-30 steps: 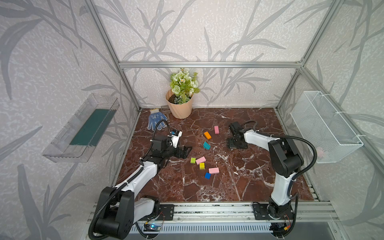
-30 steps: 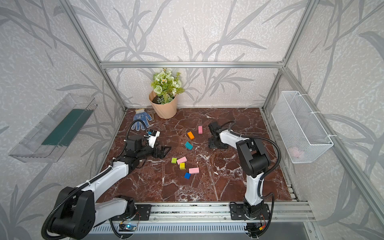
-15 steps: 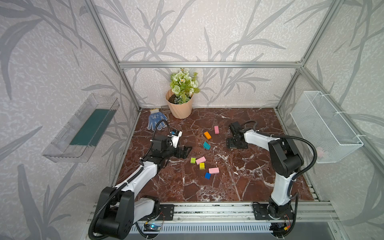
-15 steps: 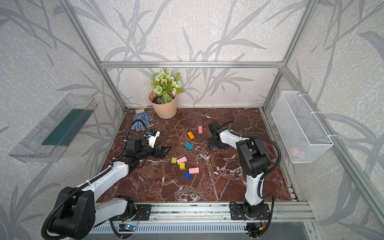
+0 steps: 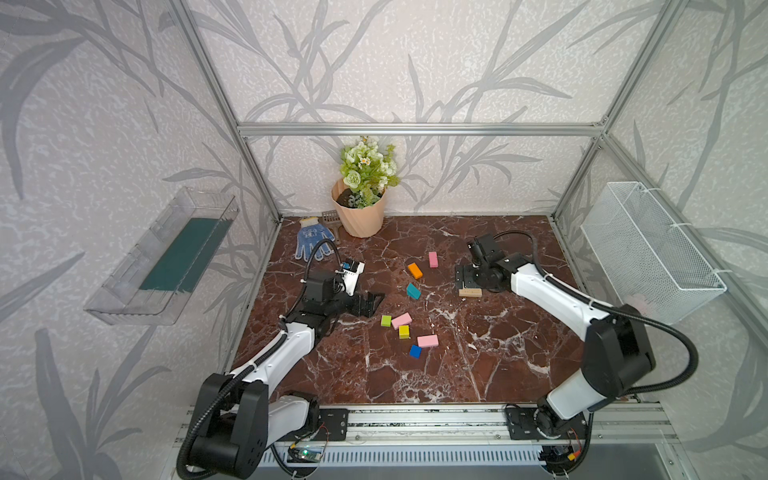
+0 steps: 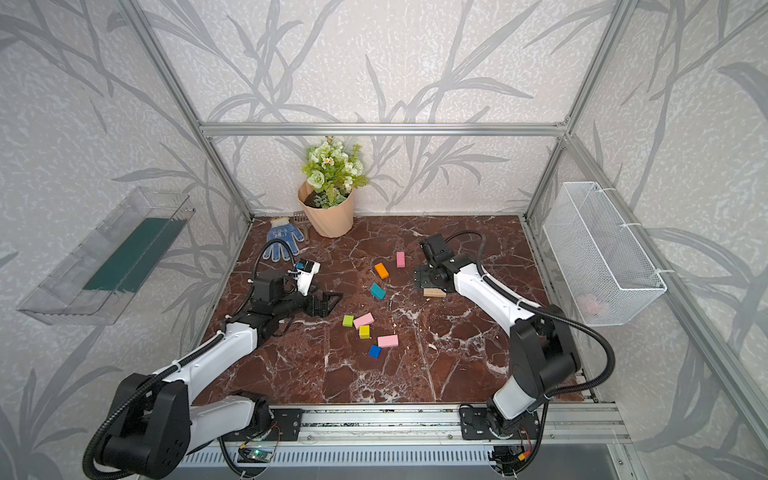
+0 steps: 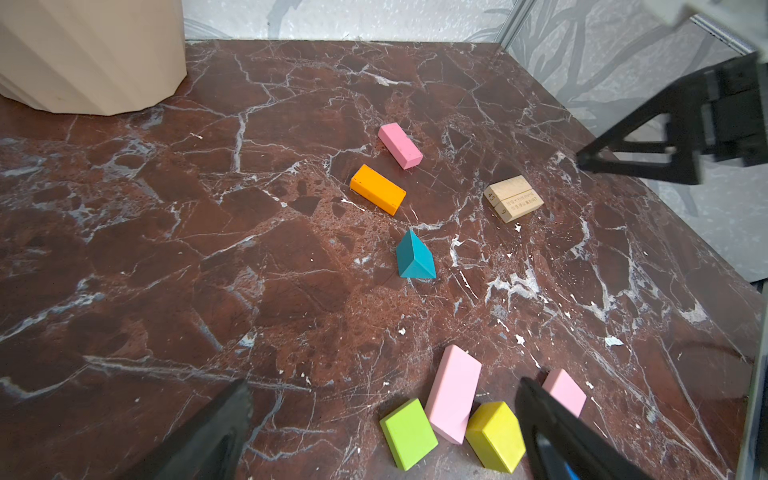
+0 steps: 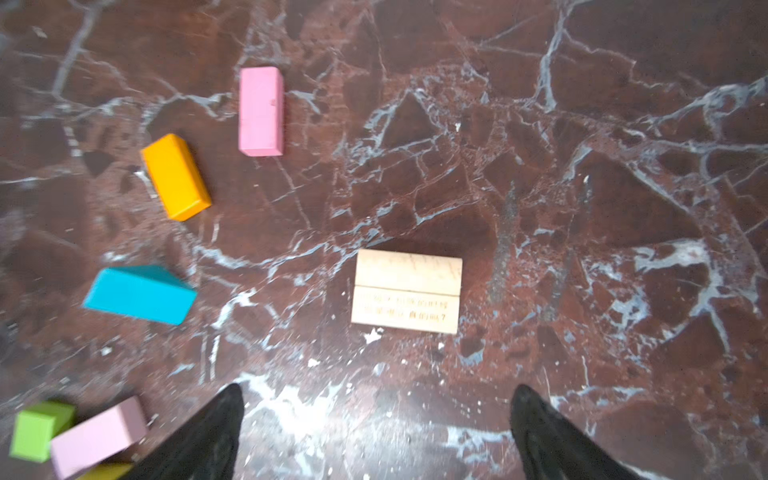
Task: Build the wood block tower
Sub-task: 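Move the right gripper over the long pink block near the robot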
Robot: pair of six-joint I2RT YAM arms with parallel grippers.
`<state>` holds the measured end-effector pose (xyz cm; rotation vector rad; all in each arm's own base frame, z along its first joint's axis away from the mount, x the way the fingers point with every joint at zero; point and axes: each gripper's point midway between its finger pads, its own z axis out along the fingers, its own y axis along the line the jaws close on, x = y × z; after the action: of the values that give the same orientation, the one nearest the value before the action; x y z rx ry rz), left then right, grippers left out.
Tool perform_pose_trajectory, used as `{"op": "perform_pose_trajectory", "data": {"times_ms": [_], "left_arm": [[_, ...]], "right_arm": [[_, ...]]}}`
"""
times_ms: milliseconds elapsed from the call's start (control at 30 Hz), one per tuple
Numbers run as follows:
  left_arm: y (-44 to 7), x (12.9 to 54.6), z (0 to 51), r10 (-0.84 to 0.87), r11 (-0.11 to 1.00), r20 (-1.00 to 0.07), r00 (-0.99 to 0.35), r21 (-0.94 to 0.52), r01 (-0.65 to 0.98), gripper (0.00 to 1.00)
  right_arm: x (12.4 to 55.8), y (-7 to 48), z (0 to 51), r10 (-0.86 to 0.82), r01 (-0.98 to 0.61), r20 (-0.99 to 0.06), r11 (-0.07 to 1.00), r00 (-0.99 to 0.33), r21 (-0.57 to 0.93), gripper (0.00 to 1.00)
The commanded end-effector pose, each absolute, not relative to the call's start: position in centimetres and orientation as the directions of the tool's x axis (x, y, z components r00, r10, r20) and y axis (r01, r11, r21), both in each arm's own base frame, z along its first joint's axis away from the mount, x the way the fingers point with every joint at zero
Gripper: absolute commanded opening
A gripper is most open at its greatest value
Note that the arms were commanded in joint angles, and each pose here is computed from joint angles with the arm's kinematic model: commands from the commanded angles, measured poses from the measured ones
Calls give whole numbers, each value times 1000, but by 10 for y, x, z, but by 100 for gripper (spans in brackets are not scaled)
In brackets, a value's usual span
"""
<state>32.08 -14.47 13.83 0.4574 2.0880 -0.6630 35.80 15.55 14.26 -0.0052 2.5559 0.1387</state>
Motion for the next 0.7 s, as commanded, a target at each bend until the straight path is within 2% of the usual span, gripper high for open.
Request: {"op": "perform_pose_trajectory", "data": {"times_ms": [0,67,133,233,300,367,467,533,667], "left_arm": [[-145,323,145,100,789,-850,-517,-249,562,99],[-146,323,145,101,788,-851,-516,-248,563,99],[-146,323,145,101,789,-851,-516,-247,563,99],[-146,322,146,103,789,-852,-513,-244,564,99],[-146,322,145,103,789,-851,-516,-246,563,99],[-146,323,145,103,790,-849,-517,-246,562,99],[-146,324,144,104,791,-847,-522,-248,560,99],[-146,325,143,105,791,-843,-527,-250,558,99],[-146,326,143,106,792,-842,-529,-250,557,99]], "right_arm": [[339,156,160,42,-63,-630,988,-776,144,99],[337,158,163,90,-83,-700,974,-708,210,99],[336,152,158,140,-55,-717,969,-683,242,99],[334,177,145,38,-235,-750,938,-661,254,99],[331,182,129,8,-238,-691,936,-723,261,99],[322,199,123,-40,-307,-632,897,-774,319,99],[307,238,125,-37,-455,-670,763,-741,460,99],[296,254,123,-84,-502,-694,753,-715,426,99],[270,294,112,-289,-625,-701,729,-651,279,97]]}}
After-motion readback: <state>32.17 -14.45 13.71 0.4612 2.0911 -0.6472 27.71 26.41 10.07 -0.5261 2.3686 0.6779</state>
